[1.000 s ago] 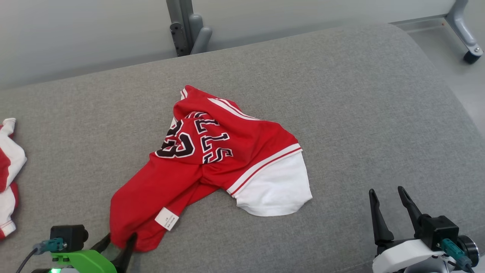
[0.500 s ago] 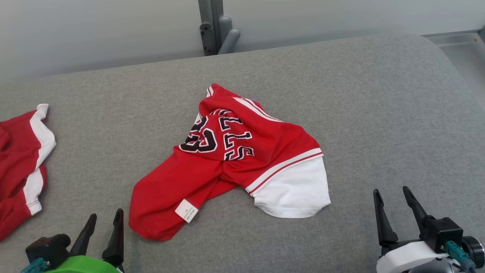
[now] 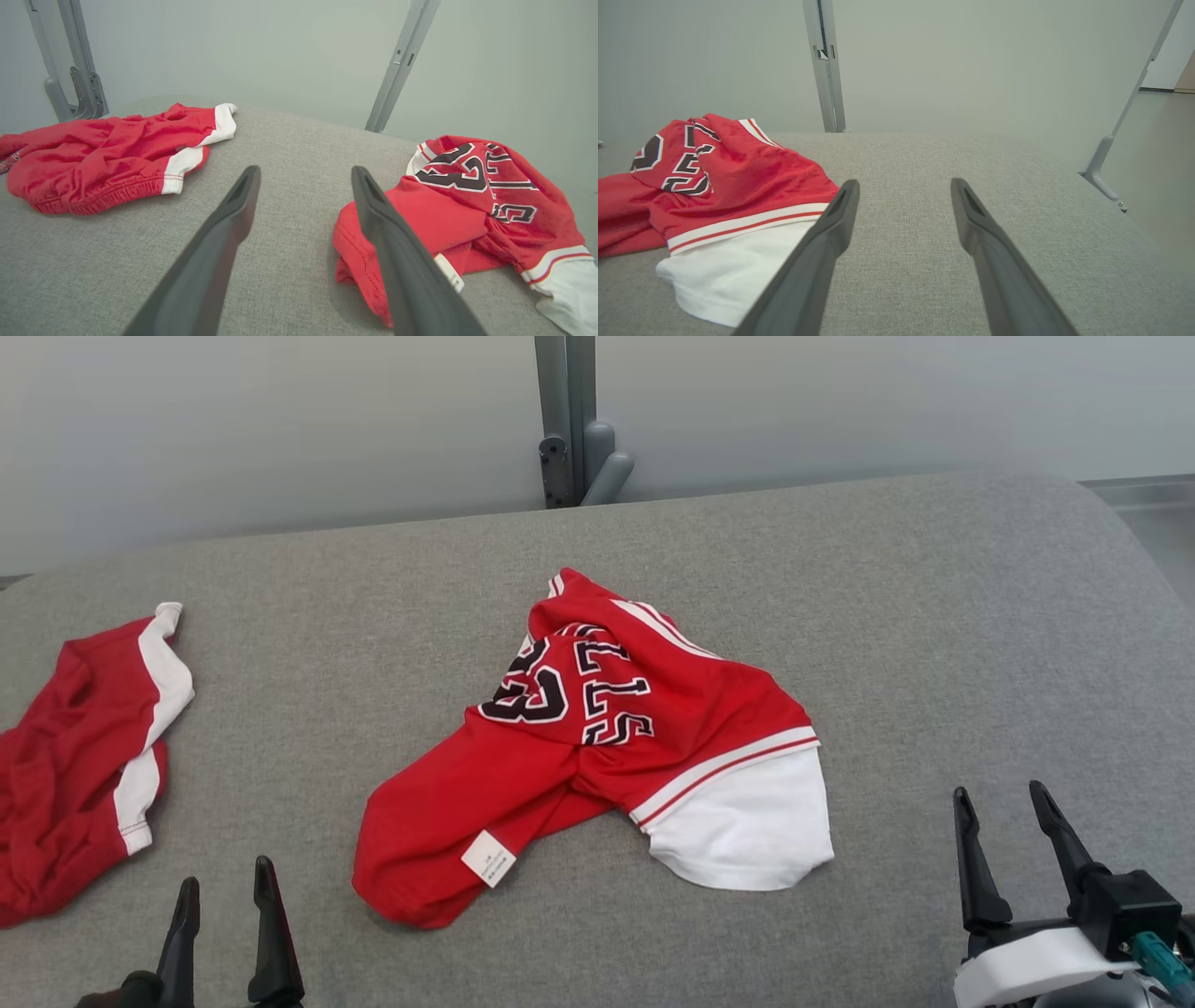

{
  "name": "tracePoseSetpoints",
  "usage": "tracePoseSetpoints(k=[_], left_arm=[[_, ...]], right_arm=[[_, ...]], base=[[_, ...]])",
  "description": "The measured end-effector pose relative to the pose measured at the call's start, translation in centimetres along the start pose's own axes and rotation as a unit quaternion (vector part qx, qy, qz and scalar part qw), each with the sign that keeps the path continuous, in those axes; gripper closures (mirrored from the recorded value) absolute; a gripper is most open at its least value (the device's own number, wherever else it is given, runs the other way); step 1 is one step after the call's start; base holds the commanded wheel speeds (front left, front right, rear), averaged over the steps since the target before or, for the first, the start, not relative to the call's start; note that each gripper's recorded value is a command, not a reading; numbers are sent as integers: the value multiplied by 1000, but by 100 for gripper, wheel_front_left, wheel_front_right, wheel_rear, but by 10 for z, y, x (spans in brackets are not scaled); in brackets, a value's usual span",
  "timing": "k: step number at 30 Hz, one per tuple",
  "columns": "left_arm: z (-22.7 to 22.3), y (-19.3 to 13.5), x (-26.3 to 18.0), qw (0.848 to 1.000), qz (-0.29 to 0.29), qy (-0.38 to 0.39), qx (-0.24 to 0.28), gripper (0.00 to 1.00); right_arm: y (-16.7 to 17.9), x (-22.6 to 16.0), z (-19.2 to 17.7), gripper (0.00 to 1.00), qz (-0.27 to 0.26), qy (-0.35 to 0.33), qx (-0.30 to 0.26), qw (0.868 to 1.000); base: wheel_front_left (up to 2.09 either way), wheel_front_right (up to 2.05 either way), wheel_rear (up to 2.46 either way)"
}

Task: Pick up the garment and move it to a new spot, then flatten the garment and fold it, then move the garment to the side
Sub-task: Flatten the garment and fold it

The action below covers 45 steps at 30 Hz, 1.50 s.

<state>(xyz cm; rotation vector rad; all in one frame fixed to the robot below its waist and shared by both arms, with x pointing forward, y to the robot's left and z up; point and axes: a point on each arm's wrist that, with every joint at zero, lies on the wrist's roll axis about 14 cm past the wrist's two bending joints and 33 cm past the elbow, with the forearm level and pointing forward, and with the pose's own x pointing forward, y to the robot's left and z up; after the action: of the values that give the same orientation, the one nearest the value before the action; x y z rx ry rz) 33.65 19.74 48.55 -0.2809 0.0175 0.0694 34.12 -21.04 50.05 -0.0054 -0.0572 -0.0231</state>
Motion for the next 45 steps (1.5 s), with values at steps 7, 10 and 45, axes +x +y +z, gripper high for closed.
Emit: tracePoseSetpoints(k=[7, 10, 45], left_arm=[[-3, 5, -12, 1000, 4, -7, 28, 0], [-10, 9, -15, 999, 5, 4, 40, 0], [-94, -58, -33, 972, -85, 184, -122, 0]], right_arm=[[-7, -5, 2, 0, -10, -2, -1, 1000], [-7, -8, -1, 0, -11, 2, -1, 1000], [49, 7, -64, 0, 51, 132, 98, 985]], base=[[0, 0, 0], [0, 0, 0], [0, 0, 0]])
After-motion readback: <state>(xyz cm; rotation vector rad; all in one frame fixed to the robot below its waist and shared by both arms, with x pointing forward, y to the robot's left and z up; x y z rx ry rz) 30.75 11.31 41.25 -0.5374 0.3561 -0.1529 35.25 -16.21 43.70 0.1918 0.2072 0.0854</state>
